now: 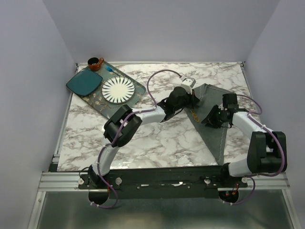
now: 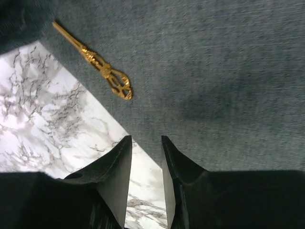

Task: Fold the napkin, place the utensils inside, and roll it up
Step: Fold the napkin

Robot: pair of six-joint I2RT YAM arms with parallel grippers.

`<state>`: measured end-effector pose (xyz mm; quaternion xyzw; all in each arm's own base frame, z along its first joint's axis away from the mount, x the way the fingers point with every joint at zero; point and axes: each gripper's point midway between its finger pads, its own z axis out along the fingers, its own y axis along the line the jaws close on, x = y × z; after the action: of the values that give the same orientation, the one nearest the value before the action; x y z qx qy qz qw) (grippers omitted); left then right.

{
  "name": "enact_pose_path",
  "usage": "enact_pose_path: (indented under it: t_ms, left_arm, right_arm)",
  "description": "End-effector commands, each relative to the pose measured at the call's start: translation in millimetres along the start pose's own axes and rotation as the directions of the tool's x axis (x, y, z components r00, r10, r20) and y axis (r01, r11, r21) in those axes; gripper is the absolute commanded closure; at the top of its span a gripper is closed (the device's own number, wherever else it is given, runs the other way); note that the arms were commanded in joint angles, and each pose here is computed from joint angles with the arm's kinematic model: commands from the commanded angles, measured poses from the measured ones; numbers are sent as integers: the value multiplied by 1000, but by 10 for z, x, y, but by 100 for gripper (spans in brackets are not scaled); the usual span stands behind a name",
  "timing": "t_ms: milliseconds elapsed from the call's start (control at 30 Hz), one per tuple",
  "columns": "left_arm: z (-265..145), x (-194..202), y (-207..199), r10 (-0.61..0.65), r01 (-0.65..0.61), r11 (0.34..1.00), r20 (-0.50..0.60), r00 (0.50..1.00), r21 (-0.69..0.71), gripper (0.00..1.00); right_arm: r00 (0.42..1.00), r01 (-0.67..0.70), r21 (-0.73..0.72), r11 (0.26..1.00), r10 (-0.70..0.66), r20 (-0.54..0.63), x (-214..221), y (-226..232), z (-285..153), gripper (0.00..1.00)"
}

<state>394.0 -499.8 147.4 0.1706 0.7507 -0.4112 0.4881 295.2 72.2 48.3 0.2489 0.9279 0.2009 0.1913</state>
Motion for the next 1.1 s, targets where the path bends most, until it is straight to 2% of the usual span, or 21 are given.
enact_pose_path:
  t_ms: [0, 167, 467, 500, 533, 600, 633, 700, 733, 800, 833, 867, 933, 967, 1067]
  left_arm:
    - [-79, -111, -100, 19, -19, 1000, 43, 999, -9, 100]
    - [-93, -6, -146, -4, 4, 1000, 33, 999, 5, 100]
    - [-207, 222, -141, -43, 44, 999, -26, 999, 26, 100]
    - [-234, 297, -148, -50, 52, 998, -49, 998, 38, 95]
    - [-257, 286, -183, -54, 57, 997, -53, 997, 60, 79]
    - [-334, 356, -269, -81, 90, 990, -90, 993, 107, 63]
    - [-395, 257, -310, -91, 101, 987, -81, 993, 125, 50]
    - [-500, 257, -329, -120, 137, 982, -132, 984, 129, 45]
    - [-579, 100, -378, -130, 145, 981, -119, 984, 130, 43]
    - [-705, 56, -339, -165, 182, 977, -150, 975, 109, 37]
    - [-784, -79, -382, -214, 229, 968, -137, 967, 102, 21]
    - [-833, -8, -270, -256, 266, 963, -174, 951, 35, 16]
    - [-851, 16, -229, -325, 333, 943, -227, 918, -4, 16]
    - [-879, 109, -171, -411, 408, 910, -264, 873, -67, 18]
    - [-860, 207, -64, -506, 499, 860, -291, 812, -106, 25]
  right_arm:
    - [1000, -8, 40, 999, 7, 26, -94, -166, -18, 61]
    - [998, -5, 68, 998, 1, 57, -255, -265, -68, 61]
    - [999, 49, 38, 998, -49, 12, -253, -219, -17, 60]
    - [998, 54, 34, 998, -54, 12, -274, -205, -12, 60]
    - [998, 65, 21, 998, -65, 7, -275, -182, -12, 60]
    - [997, 76, 10, 997, -76, 3, -285, -155, -16, 59]
    - [996, 86, -4, 996, -86, 3, -301, -121, -26, 58]
    - [996, 93, -8, 996, -93, 3, -321, -105, -40, 55]
    - [995, 99, -19, 995, -99, 3, -325, -87, -48, 51]
    - [994, 105, -35, 994, -105, 10, -350, -47, -72, 44]
    - [994, 114, -54, 992, -114, 5, -347, -11, -79, 43]
    - [993, 118, -68, 991, -119, -1, -341, 13, -80, 41]
    - [990, 135, -151, 979, -140, -20, -297, 142, -84, 38]
    - [989, 134, -183, 974, -142, -29, -268, 188, -79, 38]
    - [990, 122, -218, 968, -135, -45, -233, 228, -47, 38]
